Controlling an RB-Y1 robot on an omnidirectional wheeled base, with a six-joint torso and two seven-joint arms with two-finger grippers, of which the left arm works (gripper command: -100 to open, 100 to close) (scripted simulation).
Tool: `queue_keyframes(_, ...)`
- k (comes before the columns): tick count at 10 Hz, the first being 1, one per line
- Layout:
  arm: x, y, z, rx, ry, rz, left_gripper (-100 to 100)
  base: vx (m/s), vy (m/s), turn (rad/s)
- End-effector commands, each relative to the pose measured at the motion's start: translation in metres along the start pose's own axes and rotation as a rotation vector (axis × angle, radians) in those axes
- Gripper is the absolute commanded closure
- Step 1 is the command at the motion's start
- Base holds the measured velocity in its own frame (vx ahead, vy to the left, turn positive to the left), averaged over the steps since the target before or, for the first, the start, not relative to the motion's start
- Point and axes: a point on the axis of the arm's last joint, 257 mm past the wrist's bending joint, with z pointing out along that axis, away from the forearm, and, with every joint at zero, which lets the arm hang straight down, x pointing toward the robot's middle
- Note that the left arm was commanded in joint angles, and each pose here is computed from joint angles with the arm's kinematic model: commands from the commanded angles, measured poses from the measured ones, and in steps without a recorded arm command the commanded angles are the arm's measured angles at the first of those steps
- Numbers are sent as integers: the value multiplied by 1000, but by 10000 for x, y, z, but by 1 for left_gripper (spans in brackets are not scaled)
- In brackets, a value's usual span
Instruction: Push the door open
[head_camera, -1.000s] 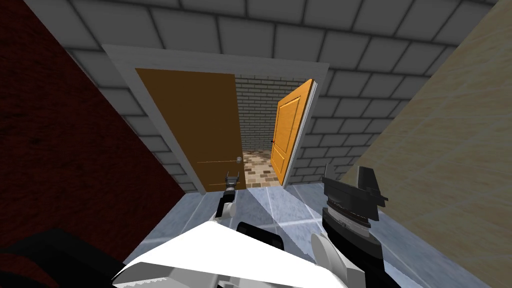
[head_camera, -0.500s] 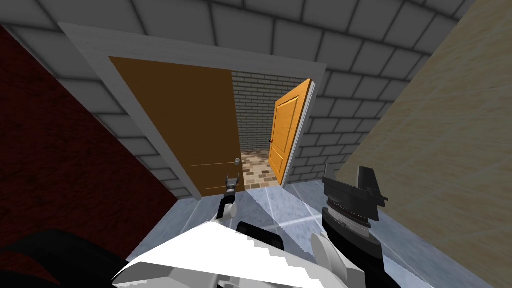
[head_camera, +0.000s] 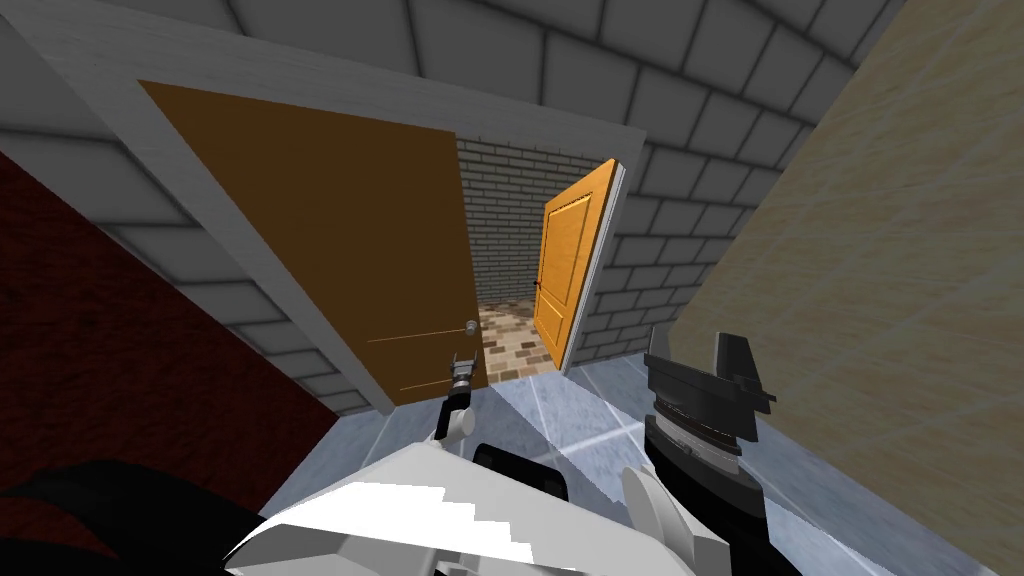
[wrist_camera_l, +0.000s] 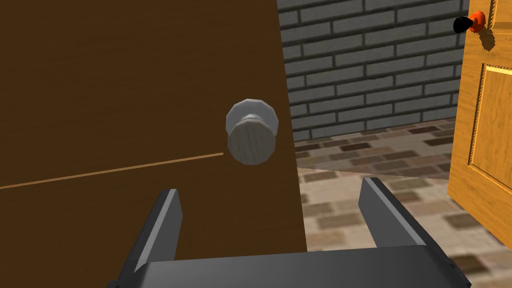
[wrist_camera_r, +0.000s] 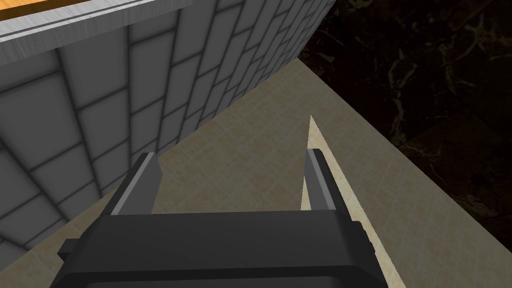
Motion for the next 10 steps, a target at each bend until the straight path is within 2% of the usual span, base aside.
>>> queue_keyframes(1,-99,-15,-26,10,-22,-24,-100,55,96,-126)
queue_keyframes(8,-487,-127,-112,63,-108,-111,-100,41,80,-107)
queue_keyframes(9,-530,-144,-124,70,-117,-120,-100,53,85,-92)
queue_keyframes(10,-506,-132,-119,64,-110,-112,-100,21,42,-18)
